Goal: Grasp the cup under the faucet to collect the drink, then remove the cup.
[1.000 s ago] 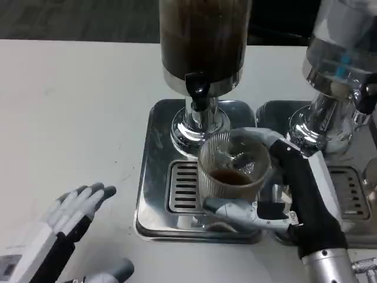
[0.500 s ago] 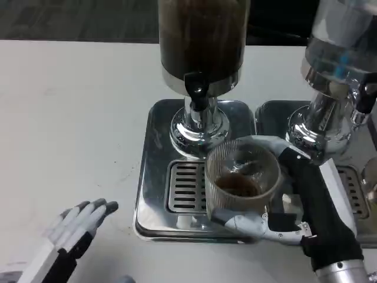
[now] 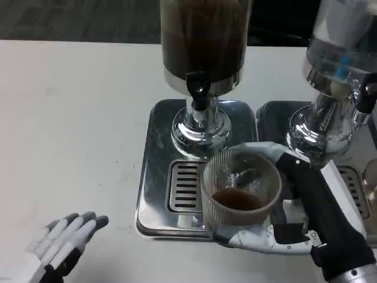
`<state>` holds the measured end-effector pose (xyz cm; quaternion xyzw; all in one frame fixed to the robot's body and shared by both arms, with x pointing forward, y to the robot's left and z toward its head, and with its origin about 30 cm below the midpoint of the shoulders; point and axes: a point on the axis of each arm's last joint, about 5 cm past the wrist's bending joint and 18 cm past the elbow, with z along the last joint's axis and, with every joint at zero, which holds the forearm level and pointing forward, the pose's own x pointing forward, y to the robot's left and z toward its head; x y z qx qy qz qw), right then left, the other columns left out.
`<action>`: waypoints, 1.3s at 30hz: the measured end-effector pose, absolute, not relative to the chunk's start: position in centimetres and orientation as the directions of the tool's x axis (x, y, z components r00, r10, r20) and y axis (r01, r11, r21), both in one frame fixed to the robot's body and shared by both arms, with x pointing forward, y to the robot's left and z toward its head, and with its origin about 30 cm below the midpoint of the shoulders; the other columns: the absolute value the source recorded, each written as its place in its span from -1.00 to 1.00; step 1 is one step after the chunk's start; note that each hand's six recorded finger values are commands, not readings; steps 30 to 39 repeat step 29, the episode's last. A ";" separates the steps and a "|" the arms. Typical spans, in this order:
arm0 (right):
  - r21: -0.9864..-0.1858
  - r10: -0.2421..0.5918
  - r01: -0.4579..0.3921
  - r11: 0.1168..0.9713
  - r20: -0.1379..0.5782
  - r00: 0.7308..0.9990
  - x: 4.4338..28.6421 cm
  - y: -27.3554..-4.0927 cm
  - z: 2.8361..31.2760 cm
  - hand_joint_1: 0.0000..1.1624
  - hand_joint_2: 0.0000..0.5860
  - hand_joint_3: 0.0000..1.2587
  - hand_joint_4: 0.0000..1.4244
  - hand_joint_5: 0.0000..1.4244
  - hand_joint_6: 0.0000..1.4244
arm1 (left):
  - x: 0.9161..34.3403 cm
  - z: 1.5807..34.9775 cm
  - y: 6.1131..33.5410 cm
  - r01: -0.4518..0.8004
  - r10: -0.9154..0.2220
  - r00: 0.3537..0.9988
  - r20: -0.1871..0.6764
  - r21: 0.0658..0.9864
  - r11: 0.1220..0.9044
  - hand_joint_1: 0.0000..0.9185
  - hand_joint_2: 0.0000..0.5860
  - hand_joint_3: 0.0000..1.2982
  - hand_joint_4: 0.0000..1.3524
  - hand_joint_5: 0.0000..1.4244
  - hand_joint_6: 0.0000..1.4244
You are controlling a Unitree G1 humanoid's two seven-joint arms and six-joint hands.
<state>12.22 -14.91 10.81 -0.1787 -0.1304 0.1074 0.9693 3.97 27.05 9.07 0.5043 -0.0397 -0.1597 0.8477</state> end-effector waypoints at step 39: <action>-0.321 0.236 -0.165 0.933 0.199 0.951 11.7 -15.5 11.5 0.85 -0.69 0.23 0.23 0.32 0.90 | 3.5 9.5 26.4 0.200 -0.301 0.952 -0.063 0.871 0.448 -1.00 -0.49 -0.90 -1.00 -1.00 -1.00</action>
